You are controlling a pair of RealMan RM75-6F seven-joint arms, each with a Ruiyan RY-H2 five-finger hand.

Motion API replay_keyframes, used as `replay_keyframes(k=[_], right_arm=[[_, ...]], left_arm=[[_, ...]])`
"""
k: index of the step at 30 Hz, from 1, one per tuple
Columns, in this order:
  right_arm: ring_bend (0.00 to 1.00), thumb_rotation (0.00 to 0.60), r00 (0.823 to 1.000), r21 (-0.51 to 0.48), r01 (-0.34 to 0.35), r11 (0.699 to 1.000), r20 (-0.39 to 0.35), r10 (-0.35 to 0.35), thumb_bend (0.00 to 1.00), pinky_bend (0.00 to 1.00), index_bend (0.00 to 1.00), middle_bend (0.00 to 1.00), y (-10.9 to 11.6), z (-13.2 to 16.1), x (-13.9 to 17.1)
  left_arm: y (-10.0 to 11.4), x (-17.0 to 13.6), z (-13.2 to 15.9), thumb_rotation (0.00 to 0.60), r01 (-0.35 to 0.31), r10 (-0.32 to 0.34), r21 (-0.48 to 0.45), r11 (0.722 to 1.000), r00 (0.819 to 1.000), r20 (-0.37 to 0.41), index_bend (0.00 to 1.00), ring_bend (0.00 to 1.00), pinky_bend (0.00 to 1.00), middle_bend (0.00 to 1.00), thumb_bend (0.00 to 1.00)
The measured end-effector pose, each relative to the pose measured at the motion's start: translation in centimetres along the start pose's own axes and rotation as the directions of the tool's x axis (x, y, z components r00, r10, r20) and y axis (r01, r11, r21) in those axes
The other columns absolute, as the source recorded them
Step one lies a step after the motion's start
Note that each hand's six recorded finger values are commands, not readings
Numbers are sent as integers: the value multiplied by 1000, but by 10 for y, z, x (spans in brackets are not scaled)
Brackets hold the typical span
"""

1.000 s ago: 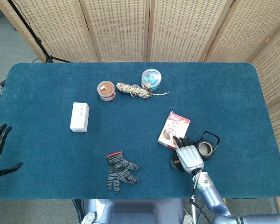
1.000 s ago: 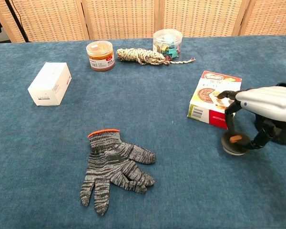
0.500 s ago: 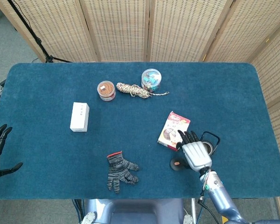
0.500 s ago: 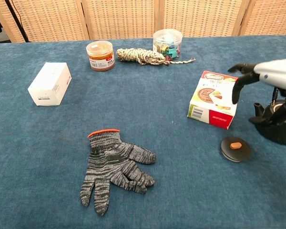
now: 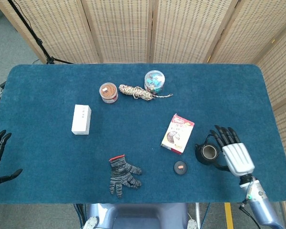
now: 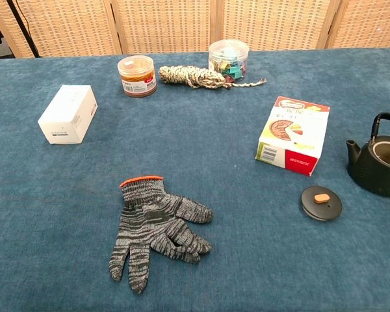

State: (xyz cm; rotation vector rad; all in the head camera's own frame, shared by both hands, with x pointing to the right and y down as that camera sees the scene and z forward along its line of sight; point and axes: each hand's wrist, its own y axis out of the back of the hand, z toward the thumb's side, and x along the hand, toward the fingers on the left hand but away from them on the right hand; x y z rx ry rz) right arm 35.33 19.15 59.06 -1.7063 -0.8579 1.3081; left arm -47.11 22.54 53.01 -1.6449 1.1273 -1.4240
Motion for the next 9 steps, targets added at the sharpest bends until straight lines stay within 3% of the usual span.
replay_keyframes(k=[9], right_arm=[[0,600,993,16,75,997,95,-76,69,0,0,0,3,-43,50]], left_arm=[[0,-4,-1,600,-9,9,-1,1000,1000,1,0,0,0,0,36]])
